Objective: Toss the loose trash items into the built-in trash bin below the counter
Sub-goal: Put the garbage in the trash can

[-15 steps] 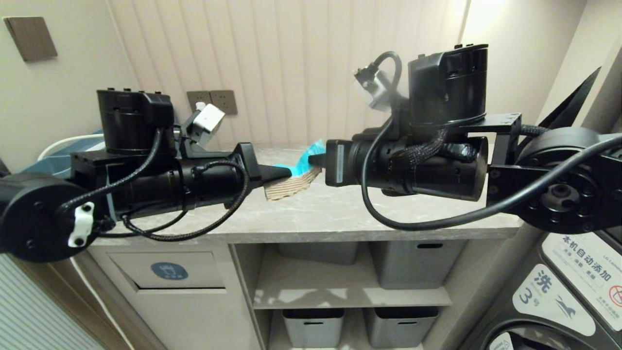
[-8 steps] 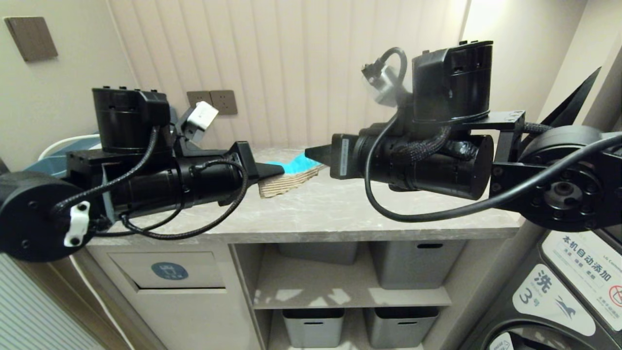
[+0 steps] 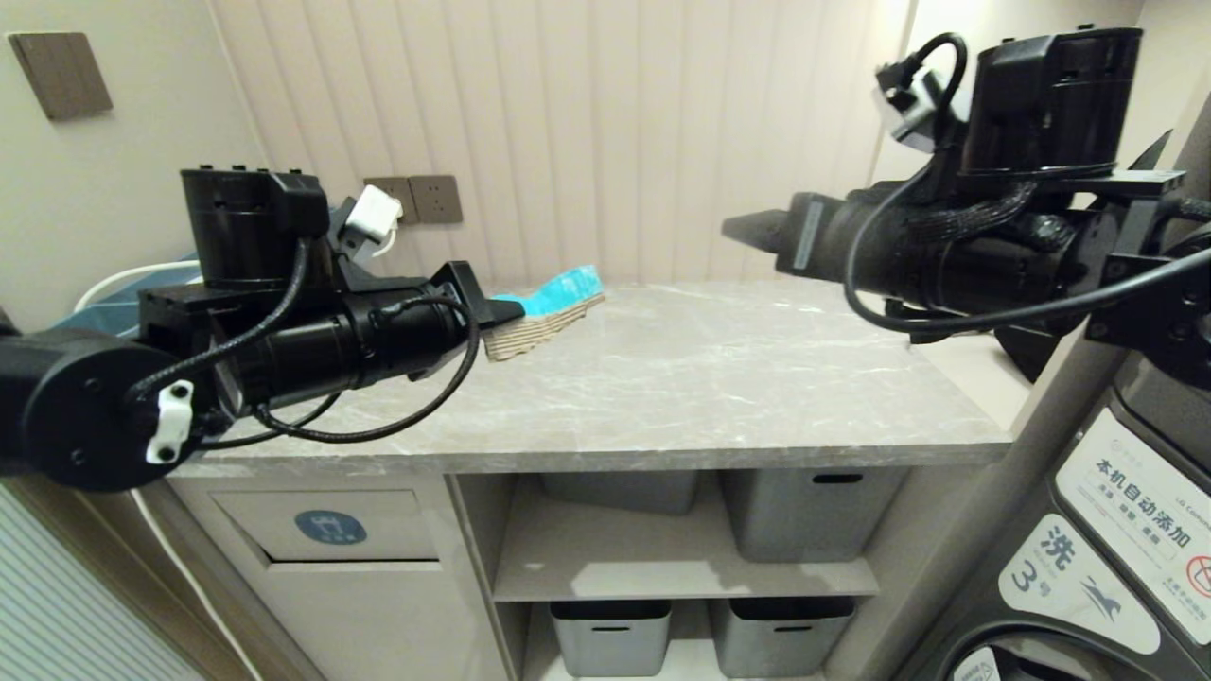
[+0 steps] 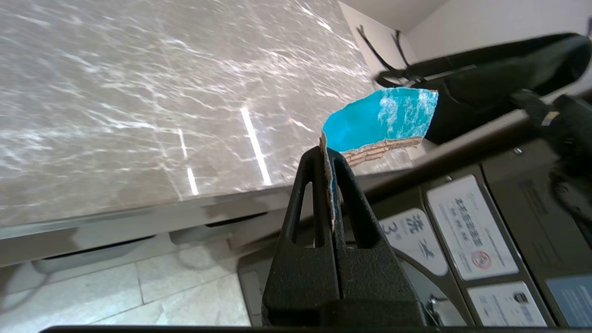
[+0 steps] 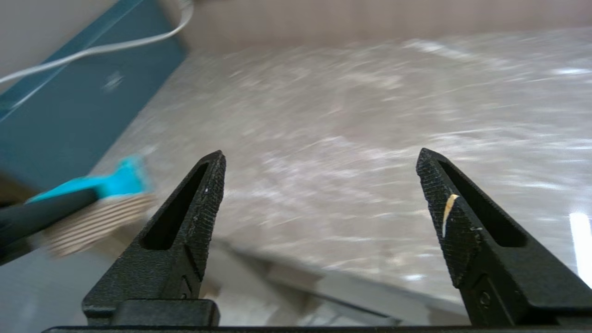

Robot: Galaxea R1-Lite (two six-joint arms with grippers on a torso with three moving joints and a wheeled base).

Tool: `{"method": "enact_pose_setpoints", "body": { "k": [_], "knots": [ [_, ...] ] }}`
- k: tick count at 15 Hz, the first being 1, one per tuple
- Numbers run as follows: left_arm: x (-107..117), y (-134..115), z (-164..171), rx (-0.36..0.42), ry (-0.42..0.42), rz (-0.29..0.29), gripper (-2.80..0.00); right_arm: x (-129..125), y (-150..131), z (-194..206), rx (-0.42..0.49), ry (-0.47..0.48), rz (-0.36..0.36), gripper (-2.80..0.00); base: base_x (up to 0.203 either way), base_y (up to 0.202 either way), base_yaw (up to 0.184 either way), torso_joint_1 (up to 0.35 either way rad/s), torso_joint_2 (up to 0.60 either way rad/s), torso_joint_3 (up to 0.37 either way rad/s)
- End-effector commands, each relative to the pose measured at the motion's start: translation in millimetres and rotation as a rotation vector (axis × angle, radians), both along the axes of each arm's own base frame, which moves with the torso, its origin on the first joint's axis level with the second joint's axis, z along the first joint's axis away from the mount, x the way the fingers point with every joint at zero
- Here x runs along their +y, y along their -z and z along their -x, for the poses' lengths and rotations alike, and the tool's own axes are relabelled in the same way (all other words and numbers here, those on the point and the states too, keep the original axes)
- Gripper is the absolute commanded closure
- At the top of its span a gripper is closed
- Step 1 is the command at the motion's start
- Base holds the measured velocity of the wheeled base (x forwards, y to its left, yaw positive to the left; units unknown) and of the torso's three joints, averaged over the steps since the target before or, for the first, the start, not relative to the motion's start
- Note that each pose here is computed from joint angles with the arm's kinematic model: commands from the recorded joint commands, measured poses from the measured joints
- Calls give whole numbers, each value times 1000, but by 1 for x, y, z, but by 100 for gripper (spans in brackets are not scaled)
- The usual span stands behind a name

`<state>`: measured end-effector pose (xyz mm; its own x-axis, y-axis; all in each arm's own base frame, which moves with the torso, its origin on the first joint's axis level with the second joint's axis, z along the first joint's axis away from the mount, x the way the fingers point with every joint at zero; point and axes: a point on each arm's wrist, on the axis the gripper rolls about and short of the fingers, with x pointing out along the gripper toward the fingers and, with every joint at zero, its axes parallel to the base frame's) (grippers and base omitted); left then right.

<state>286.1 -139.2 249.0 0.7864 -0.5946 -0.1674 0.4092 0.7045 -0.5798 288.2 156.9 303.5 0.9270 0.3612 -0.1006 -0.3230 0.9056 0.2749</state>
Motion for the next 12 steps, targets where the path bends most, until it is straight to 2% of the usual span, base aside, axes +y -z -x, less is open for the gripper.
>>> {"method": "enact_pose_setpoints", "body": {
  "k": [1, 3, 6, 9, 11, 12],
  "knots": [
    [-1, 1, -1, -5, -3, -9, 0, -35, -14, 6, -46, 96, -12, -280, 0, 0, 0, 0, 0, 0],
    [-2, 1, -1, -25, 4, -44, 0, -72, -17, 20, -98, 196, 33, -280, 0, 0, 0, 0, 0, 0],
    [-8, 2, -6, -63, 25, -105, 0, -110, -18, 70, -157, 286, 71, -280, 0, 0, 0, 0, 0, 0],
    [-20, 9, -9, -77, 40, -166, 0, -135, 9, 123, -145, 336, 128, -280, 0, 0, 0, 0, 0, 0],
    [-28, 15, -11, -104, 65, -214, 0, -142, 32, 158, -155, 319, 235, -280, 0, 0, 0, 0, 0, 0],
    [-32, 14, -10, -111, 75, -215, 0, -144, 48, 171, -151, 279, 301, -280, 0, 0, 0, 0, 0, 0]
  ]
}}
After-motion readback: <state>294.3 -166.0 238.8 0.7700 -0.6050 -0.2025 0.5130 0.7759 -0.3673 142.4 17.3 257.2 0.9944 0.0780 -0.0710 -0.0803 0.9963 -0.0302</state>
